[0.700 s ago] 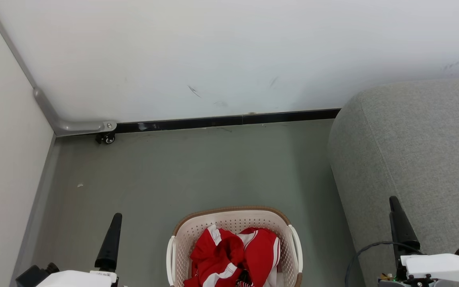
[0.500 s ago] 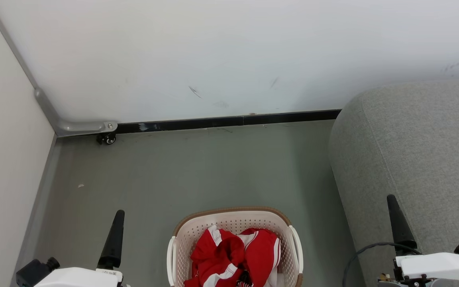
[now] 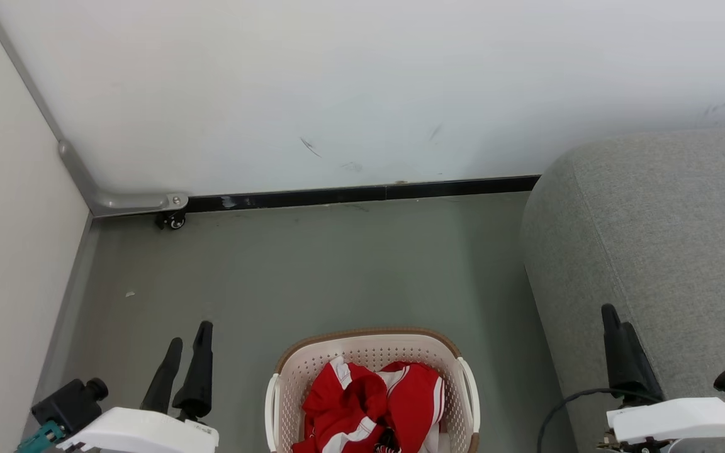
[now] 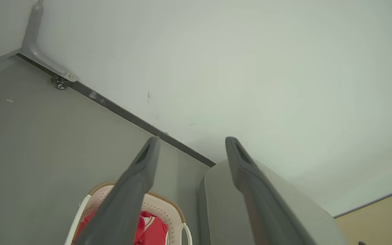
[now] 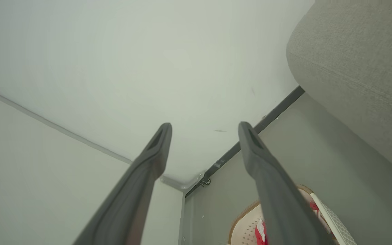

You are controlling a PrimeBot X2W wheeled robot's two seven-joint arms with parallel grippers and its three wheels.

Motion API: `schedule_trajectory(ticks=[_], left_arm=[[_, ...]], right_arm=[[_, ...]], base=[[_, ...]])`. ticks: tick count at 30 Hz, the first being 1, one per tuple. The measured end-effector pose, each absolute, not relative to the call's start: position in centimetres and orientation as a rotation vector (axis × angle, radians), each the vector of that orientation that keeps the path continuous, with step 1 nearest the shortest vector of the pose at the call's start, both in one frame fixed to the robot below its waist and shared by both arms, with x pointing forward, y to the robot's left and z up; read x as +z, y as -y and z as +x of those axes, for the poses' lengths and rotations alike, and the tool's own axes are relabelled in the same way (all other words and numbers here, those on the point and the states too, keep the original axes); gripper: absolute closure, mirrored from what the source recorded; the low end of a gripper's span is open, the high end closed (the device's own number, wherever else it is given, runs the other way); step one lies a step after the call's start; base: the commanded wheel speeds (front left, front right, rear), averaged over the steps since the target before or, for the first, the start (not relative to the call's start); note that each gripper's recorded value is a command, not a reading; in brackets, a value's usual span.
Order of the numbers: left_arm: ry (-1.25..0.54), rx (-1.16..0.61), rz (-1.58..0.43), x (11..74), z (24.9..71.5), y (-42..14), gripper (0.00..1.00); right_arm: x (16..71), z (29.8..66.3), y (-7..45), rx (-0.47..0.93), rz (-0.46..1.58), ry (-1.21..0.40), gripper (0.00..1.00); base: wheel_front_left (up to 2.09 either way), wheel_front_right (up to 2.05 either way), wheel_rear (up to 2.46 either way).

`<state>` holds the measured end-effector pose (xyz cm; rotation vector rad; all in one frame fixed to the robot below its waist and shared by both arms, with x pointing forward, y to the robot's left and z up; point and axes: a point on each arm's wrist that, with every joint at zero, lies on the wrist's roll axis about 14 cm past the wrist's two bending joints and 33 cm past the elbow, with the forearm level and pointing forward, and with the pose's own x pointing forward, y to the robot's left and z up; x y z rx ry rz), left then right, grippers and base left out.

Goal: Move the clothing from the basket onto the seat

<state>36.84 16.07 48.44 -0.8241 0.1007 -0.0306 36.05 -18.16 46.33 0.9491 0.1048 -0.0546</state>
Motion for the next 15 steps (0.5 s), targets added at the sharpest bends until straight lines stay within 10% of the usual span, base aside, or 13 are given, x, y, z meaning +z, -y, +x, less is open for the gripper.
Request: schedule_trajectory(ticks=[15], left_arm=[[-0.088,-0.118,-0.438,48.8,36.2,-13.8,0.00]], right_arm=[[46.6,35.9,17.3,0.011,0.638,-0.096,0.00]], base=[[0.00,0.00,0.00]])
